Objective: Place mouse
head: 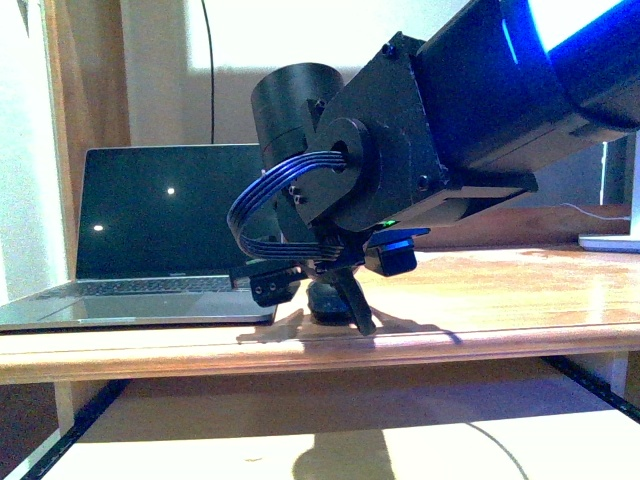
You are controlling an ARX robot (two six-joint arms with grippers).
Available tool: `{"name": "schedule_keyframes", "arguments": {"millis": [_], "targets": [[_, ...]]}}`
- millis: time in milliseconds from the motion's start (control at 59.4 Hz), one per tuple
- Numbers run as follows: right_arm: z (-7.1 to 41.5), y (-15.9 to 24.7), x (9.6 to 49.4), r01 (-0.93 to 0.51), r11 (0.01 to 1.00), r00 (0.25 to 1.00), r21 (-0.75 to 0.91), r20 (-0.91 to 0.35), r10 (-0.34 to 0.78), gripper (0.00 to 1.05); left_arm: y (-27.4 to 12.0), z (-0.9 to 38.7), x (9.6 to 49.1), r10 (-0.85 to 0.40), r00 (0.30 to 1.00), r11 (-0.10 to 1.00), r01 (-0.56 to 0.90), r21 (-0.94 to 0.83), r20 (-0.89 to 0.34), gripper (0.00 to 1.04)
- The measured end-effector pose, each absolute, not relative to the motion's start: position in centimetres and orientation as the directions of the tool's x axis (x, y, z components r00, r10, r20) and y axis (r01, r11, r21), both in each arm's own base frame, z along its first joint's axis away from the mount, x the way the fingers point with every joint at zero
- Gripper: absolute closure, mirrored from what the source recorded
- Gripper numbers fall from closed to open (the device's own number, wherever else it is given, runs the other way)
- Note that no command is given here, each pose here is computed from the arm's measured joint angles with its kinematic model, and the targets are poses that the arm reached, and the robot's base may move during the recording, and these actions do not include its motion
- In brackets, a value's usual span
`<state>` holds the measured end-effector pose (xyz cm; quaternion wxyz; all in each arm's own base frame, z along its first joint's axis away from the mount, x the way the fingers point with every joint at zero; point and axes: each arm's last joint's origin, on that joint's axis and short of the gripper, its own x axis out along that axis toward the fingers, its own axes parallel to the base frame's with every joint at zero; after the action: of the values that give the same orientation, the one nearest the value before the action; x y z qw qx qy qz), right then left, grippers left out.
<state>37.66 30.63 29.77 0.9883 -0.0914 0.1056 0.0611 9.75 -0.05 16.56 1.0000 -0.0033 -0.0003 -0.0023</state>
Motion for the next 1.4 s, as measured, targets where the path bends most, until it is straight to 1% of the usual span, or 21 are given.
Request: {"name": "schedule_keyframes", "arguments": {"millis": [17, 51, 185, 320, 421, 488, 606, 741, 792, 926, 1095, 1213, 1398], "targets": [[29.9, 30.6, 37.7, -0.143, 0.977, 0.971, -0.161, -0.215, 0.107, 0.08, 0.0, 16.6, 9.8, -0.005, 1.0, 1.0, 0.005, -0.007, 0.001, 0.08], [30.0, 30.5, 37.6, -0.145, 0.978, 0.971, -0.151, -0.209, 0.112, 0.06, 0.0, 16.6, 9.8, -0.005, 1.0, 1.0, 0.005, -0.007, 0.001, 0.08], [30.5, 28.8, 37.1, -0.163, 0.983, 0.974, -0.09, -0.176, 0.145, 0.07, 0.0, 16.6, 9.8, -0.005, 1.0, 1.0, 0.005, -0.007, 0.001, 0.08], [32.0, 25.4, 35.7, -0.199, 0.98, 0.975, -0.009, -0.106, 0.197, 0.07, 0.0, 16.6, 9.8, -0.005, 1.0, 1.0, 0.005, -0.007, 0.001, 0.08], [33.0, 21.4, 33.9, -0.237, 0.971, 0.97, 0.045, -0.052, 0.239, 0.07, 0.0, 16.6, 9.8, -0.005, 1.0, 1.0, 0.005, -0.007, 0.001, 0.08], [33.0, 17.6, 31.7, -0.303, 0.95, 0.952, 0.073, -0.015, 0.305, 0.07, 0.0, 16.6, 9.8, -0.005, 1.0, 1.0, 0.005, -0.007, 0.001, 0.08], [29.9, 11.0, 26.7, -0.466, 0.882, 0.884, 0.076, -0.01, 0.468, 0.07, 0.0, 16.6, 9.8, -0.005, 1.0, 1.0, 0.005, -0.007, 0.001, 0.08], [25.8, 6.8, 22.7, -0.56, 0.825, 0.825, 0.075, -0.044, 0.564, 0.07, 0.0, 16.6, 9.8, -0.005, 1.0, 1.0, 0.005, -0.007, 0.001, 0.08], [24.4, 5.8, 21.6, -0.579, 0.812, 0.81, 0.074, -0.06, 0.583, 0.07, 0.0, 16.6, 9.8, -0.005, 1.0, 1.0, 0.005, -0.007, 0.001, 0.08], [21.0, 3.4, 18.5, -0.679, 0.731, 0.725, 0.061, -0.099, 0.682, 0.07, 0.0, 16.6, 9.8, -0.005, 1.0, 1.0, 0.005, -0.007, 0.001, 0.08], [17.5, 0.9, 16.6, -0.734, 0.676, 0.66, 0.065, -0.165, 0.733, 0.07, 0.0, 16.6, 9.8, -0.005, 1.0, 1.0, 0.005, -0.007, 0.001, 0.08], [16.0, -0.3, 16.0, -0.746, 0.662, 0.641, 0.063, -0.199, 0.741, 0.07, 0.0, 16.6, 9.8, -0.005, 1.0, 1.0, 0.005, -0.007, 0.001, 0.08], [14.5, -0.2, 16.1, -0.749, 0.662, 0.642, -0.005, -0.249, 0.725, 0.07, 0.0, 16.6, 9.8, -0.005, 1.0, 1.0, 0.005, -0.007, 0.001, 0.08]]}}
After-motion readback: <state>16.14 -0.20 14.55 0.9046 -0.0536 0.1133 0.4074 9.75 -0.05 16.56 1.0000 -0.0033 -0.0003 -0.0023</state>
